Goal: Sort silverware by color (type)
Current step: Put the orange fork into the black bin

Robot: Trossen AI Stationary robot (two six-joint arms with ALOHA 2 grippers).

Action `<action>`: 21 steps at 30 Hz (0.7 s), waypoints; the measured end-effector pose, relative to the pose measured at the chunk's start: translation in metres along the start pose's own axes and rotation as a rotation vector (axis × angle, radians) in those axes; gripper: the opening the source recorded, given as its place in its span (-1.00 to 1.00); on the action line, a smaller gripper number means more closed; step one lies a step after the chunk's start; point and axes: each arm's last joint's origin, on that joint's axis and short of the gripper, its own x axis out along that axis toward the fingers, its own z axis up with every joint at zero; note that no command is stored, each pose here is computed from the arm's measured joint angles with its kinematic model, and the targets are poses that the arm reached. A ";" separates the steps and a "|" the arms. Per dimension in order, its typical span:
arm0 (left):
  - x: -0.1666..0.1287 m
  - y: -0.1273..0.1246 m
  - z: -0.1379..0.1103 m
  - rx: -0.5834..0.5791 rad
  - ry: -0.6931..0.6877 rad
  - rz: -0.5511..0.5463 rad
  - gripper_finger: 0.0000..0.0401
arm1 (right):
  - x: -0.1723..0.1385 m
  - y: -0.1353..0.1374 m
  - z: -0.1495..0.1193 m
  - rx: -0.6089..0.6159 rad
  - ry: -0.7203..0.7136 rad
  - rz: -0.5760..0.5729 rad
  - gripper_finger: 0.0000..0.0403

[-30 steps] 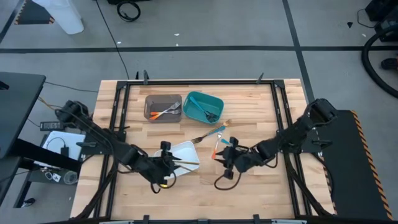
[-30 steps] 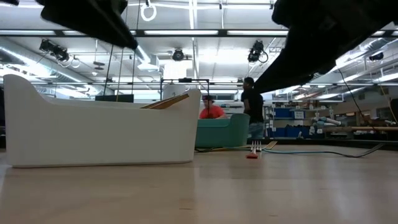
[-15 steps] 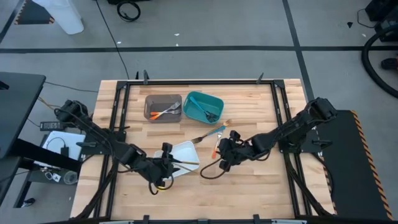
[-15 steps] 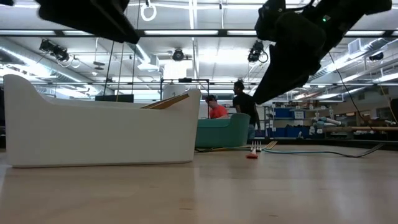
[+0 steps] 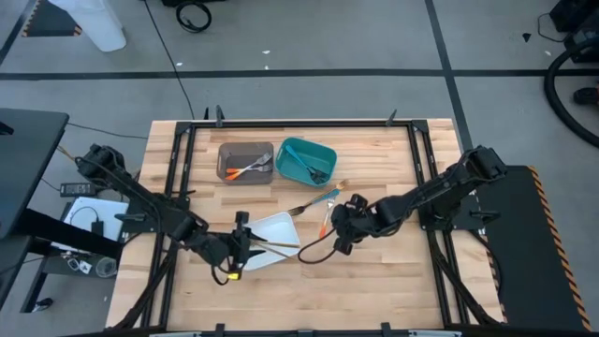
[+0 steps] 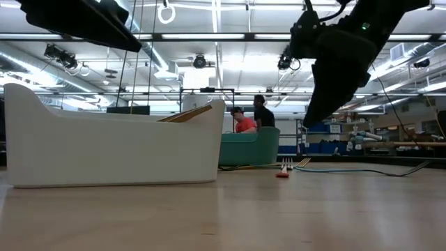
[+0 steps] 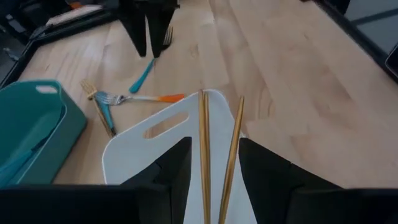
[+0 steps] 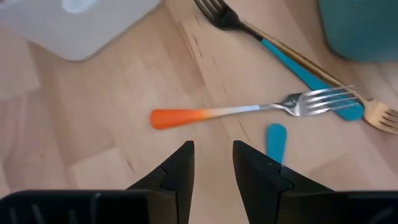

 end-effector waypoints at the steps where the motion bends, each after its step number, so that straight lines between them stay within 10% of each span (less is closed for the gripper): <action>1: 0.000 0.000 -0.001 0.001 0.005 0.002 -0.29 | 0.000 -0.001 0.000 -0.004 0.006 -0.006 -0.40; 21: 0.004 0.018 0.019 -0.177 -0.145 0.113 -0.29 | 0.011 -0.033 0.007 -0.244 0.174 -0.018 -0.41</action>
